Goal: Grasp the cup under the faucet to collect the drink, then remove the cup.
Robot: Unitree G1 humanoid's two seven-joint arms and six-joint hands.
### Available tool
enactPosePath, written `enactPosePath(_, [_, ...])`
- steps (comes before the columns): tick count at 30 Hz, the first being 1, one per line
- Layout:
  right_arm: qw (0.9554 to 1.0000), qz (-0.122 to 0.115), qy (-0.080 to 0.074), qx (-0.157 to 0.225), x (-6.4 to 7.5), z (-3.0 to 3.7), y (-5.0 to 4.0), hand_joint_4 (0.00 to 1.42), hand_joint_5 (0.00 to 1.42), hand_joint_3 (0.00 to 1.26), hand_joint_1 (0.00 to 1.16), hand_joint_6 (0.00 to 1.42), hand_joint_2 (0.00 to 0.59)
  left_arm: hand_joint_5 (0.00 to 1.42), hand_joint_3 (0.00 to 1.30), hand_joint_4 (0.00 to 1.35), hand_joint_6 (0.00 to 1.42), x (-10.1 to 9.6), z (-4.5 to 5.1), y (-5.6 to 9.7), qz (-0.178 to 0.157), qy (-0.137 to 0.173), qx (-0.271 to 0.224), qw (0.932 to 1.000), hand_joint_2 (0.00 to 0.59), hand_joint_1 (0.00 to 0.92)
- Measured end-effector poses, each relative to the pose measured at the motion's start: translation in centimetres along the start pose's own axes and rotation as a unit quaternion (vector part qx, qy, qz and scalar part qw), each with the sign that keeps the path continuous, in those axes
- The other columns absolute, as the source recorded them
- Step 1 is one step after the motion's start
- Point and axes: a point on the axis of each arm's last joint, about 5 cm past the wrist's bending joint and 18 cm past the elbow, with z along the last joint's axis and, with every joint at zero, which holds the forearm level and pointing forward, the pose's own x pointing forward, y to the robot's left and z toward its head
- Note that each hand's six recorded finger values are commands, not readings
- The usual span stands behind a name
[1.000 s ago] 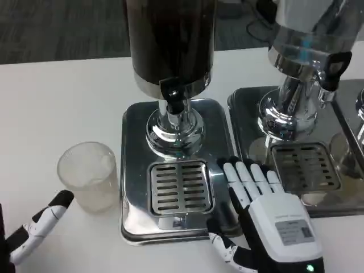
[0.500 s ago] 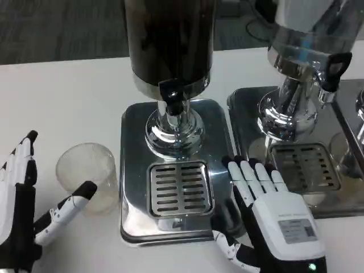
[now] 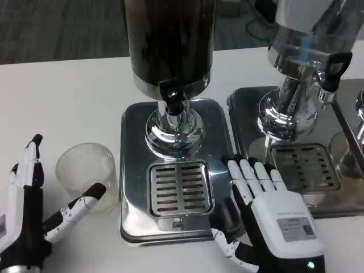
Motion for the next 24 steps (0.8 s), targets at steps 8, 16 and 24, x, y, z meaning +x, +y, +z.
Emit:
enactPosePath(8, [1.0000,0.002,-0.009,0.002,0.5,0.24,-0.02,0.00,0.00,0.00,0.39,0.00,0.419,0.19,0.00,0.00,0.10,0.3,-0.39,-1.0,-0.032,0.014,-0.001,0.9994,0.022,0.229])
enactPosePath(16, [1.0000,0.005,-0.006,0.001,0.5,-0.06,-0.04,0.00,0.00,0.00,0.39,0.02,0.419,0.25,0.00,0.00,0.17,1.2,-0.20,-1.4,-0.035,0.004,0.000,0.9994,0.030,0.264])
enactPosePath(24, [1.0000,0.004,-0.004,-0.005,0.4,-0.21,-0.13,0.00,0.00,0.00,0.39,0.03,0.419,0.34,0.01,0.06,0.27,1.8,-0.17,-1.9,-0.035,-0.001,0.002,0.9994,0.031,0.274])
